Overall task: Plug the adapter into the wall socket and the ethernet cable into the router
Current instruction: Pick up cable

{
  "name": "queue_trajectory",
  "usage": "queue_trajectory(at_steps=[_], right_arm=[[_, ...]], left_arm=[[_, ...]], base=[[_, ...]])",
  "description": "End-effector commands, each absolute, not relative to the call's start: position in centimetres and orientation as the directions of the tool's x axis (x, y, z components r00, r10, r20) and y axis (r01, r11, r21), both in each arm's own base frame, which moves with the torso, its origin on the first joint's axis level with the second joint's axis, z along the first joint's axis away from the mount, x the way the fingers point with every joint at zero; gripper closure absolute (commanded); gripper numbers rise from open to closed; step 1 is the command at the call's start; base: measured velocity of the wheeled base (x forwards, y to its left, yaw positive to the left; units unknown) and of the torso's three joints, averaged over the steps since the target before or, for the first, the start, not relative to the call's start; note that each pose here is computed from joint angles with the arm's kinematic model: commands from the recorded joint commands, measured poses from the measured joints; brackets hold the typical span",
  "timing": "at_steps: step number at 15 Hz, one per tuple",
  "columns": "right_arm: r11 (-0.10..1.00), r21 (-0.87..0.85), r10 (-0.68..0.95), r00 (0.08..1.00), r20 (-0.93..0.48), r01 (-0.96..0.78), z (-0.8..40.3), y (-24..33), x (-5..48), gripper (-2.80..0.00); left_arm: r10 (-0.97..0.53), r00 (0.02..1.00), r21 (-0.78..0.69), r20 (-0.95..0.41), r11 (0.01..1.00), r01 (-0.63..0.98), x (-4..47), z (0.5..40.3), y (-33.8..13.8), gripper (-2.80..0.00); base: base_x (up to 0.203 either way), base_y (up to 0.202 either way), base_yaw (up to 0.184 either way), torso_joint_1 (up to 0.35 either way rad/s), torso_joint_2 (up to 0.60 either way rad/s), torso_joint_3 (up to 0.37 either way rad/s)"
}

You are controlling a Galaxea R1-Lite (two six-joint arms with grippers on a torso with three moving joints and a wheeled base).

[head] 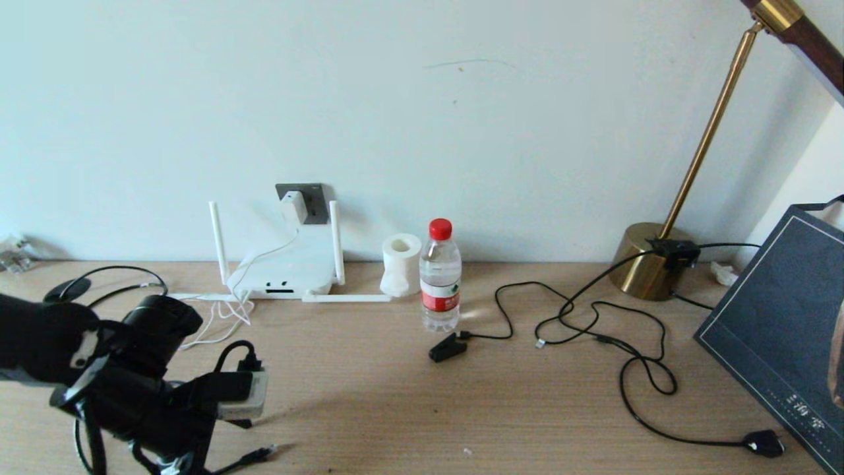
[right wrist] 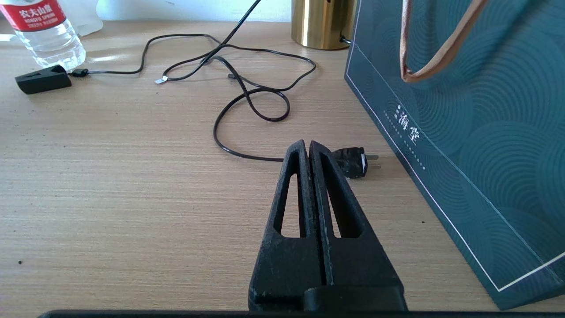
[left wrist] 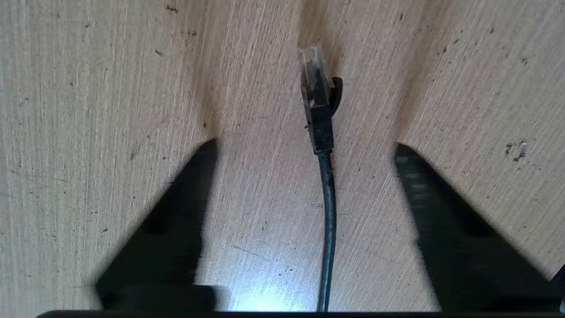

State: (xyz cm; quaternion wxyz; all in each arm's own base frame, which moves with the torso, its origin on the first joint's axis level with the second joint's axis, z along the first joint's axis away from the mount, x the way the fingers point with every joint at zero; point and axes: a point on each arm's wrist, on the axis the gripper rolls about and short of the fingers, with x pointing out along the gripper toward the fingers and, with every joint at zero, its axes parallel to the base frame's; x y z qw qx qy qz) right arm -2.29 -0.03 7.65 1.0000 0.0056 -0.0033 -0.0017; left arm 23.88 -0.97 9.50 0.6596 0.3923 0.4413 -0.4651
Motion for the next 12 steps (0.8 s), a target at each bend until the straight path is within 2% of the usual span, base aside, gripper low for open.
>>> queue_trajectory(at_steps=[1,8,12], right_arm=[[1.0,0.012,-0.003,1.0,0.008,0.003,7.7,0.0,-2.3,0.0],[1.0,0.012,-0.003,1.0,0.008,0.003,7.7,0.0,-2.3,0.0],[1.0,0.011,-0.003,1.0,0.008,0.003,7.7,0.0,-2.3,0.0]], left_arm=[[-0.267,0.167,0.097,-0.949,0.254,0.962,23.8,9.3,-1.0,0.0],[-0.232,0.162,0.098,-0.959,0.264,0.96,22.8,8.8,-0.7,0.0],[-0.257,0.246,0.181,-0.935,0.252,0.951,21.5,11.0,-0.9,0.0]], base=[[0.0,0.0,0.0,0.0,0.0,0.0],[0.0,0.0,0.0,0.0,0.0,0.0],[0.0,0.0,0.0,0.0,0.0,0.0]])
